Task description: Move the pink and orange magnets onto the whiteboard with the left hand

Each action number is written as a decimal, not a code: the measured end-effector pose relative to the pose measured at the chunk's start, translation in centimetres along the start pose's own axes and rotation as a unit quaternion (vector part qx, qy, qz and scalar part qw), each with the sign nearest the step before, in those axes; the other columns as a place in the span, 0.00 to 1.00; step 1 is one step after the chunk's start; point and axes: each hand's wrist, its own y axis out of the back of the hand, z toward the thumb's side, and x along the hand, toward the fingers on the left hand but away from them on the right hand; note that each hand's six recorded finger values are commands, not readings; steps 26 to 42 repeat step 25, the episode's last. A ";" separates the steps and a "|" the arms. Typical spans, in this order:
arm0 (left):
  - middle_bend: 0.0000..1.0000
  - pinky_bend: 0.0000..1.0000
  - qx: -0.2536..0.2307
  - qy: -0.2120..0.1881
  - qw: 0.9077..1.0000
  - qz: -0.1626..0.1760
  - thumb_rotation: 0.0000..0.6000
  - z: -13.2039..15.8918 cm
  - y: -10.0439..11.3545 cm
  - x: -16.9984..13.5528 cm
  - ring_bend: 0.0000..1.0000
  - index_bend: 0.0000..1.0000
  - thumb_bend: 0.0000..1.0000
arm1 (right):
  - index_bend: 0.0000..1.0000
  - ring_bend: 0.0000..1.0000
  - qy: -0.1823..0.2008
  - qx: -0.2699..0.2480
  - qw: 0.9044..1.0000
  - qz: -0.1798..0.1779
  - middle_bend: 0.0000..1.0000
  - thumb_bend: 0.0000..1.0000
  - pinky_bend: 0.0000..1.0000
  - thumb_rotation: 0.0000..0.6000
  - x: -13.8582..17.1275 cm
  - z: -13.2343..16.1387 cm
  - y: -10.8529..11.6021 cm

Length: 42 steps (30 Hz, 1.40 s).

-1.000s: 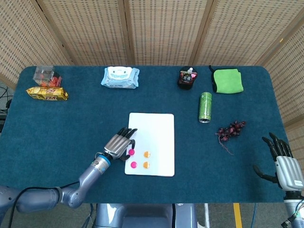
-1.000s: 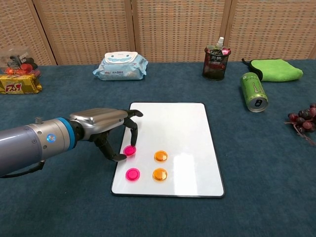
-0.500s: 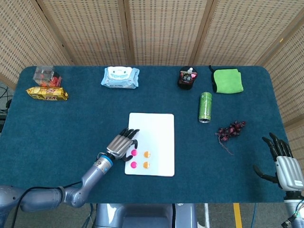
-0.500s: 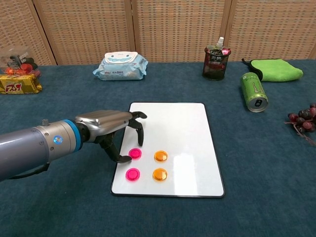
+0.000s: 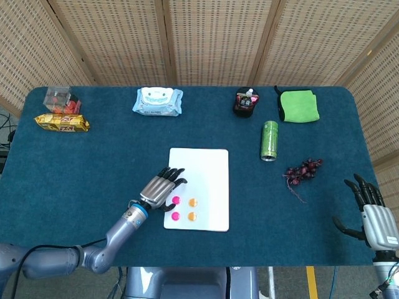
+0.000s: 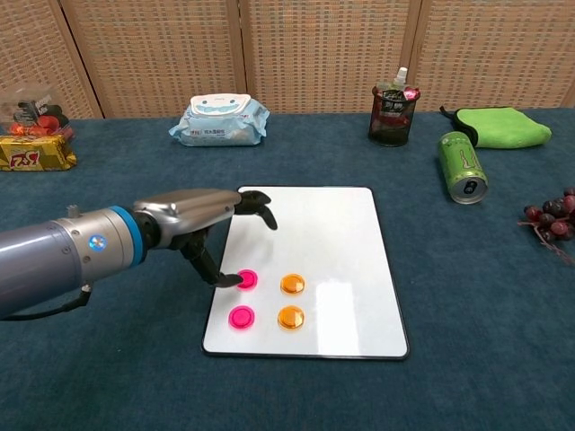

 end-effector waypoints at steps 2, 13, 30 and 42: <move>0.00 0.00 -0.005 -0.004 1.000 0.016 1.00 -0.1 1.4 -0.7 0.00 0.14 0.22 | 0.10 0.00 0.000 0.000 1.000 0.000 0.00 0.31 0.00 1.00 0.0 0.0 0.0; 0.00 0.00 0.019 0.059 0.988 0.142 1.00 -8.3 10.3 -9.9 0.00 0.03 0.10 | 0.10 0.00 0.001 0.006 1.000 -0.003 0.00 0.31 0.00 1.00 0.1 0.2 0.0; 0.00 0.00 -0.032 0.241 0.946 0.216 1.00 -20.5 7.2 -26.6 0.00 0.00 0.08 | 0.10 0.00 0.003 0.015 1.000 -0.015 0.00 0.31 0.00 1.00 0.2 0.4 0.0; 0.00 0.00 -0.032 0.241 0.946 0.216 1.00 -20.5 7.2 -26.6 0.00 0.00 0.08 | 0.10 0.00 0.003 0.015 1.000 -0.015 0.00 0.31 0.00 1.00 0.2 0.4 0.0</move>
